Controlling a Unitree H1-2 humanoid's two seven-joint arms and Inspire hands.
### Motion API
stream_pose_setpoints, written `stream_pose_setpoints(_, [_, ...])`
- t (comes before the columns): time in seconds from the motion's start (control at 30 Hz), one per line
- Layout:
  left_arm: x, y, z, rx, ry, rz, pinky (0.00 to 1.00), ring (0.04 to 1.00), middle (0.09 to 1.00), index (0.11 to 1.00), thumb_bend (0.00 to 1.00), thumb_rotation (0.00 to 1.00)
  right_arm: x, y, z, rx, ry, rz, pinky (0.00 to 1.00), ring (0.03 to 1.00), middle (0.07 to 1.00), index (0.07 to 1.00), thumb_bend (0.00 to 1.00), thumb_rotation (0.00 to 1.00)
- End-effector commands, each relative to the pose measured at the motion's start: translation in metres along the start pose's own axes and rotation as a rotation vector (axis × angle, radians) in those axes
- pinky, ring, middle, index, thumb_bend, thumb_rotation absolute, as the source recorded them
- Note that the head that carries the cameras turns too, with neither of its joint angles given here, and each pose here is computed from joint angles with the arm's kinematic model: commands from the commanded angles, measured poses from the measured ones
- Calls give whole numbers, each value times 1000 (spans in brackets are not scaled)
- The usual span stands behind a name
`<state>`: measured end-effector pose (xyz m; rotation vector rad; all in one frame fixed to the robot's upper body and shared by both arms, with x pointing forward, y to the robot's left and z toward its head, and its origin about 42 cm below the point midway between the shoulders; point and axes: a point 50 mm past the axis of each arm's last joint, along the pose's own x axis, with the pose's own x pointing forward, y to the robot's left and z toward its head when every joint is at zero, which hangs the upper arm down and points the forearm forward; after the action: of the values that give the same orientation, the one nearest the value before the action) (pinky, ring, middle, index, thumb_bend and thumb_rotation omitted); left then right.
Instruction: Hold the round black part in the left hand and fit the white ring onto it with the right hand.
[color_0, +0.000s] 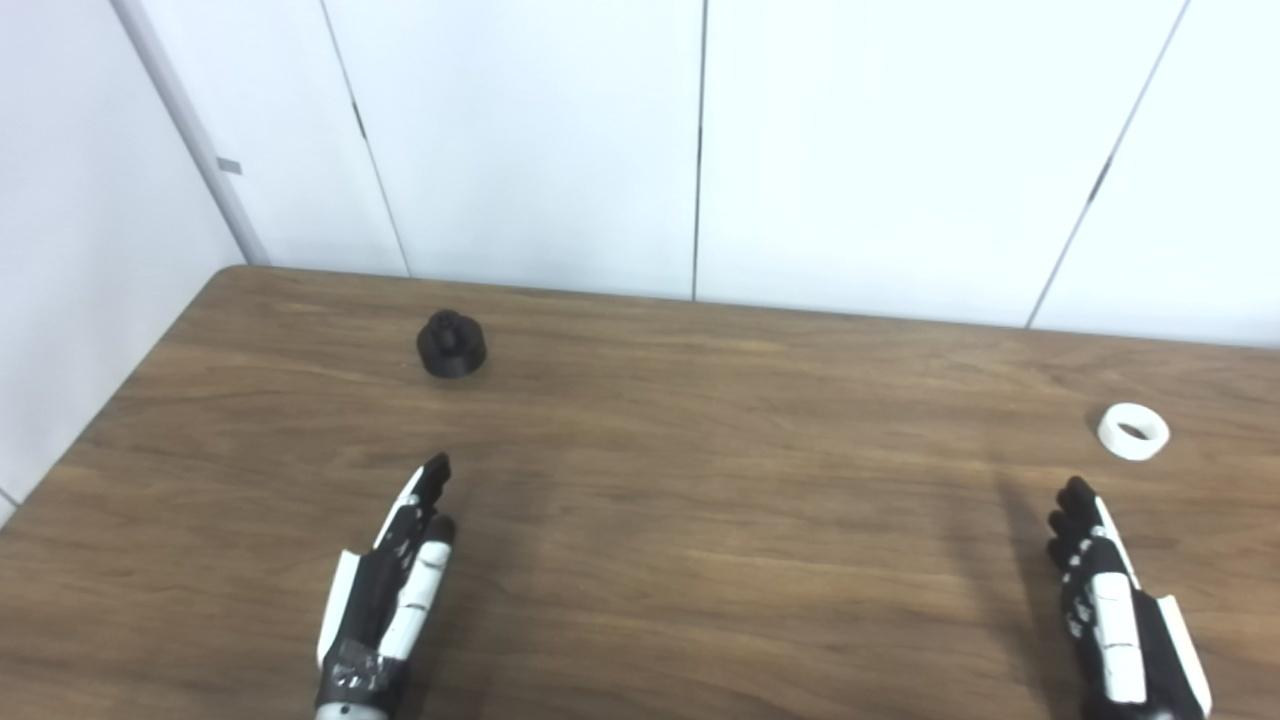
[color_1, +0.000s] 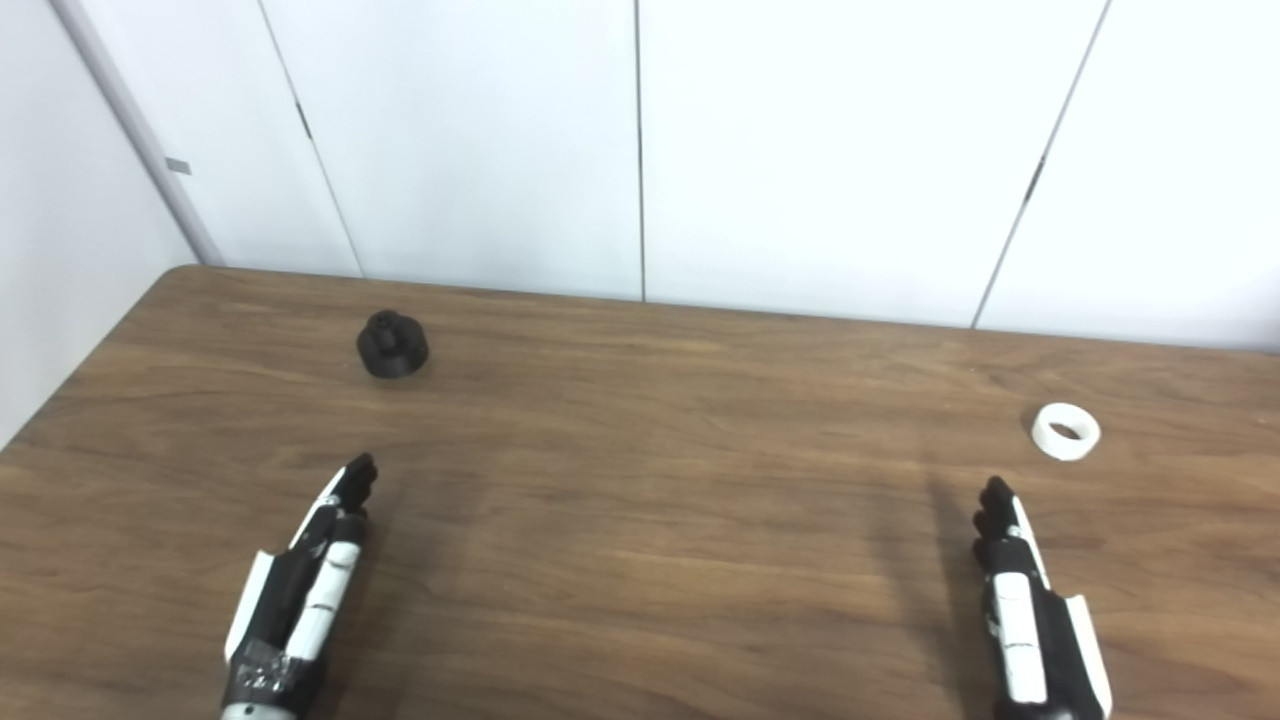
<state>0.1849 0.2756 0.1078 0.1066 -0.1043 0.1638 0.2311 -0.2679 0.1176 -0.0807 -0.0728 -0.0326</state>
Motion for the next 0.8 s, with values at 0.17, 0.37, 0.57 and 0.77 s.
stream_pose_setpoints(0.17, [-10,-25,-11,-51,30,23,1000,996,963,960,532,772,-10,-8,-3,-5,4,11,1000,1000,1000,1000,404,1000])
stream_pose_setpoints(0.37, [-11,-27,-10,-46,34,20,1000,1000,964,964,481,722,-9,-6,-2,0,6,15,1000,1000,997,1000,397,1000])
stream_pose_setpoints(0.57, [-10,-26,-6,21,6,47,1000,986,949,958,537,470,-7,-8,0,-6,2,16,1000,1000,997,999,394,1000])
stream_pose_setpoints(0.77, [2,-16,17,168,-45,79,973,967,942,942,729,357,-5,-9,3,-8,-1,13,1000,1000,995,995,406,1000])
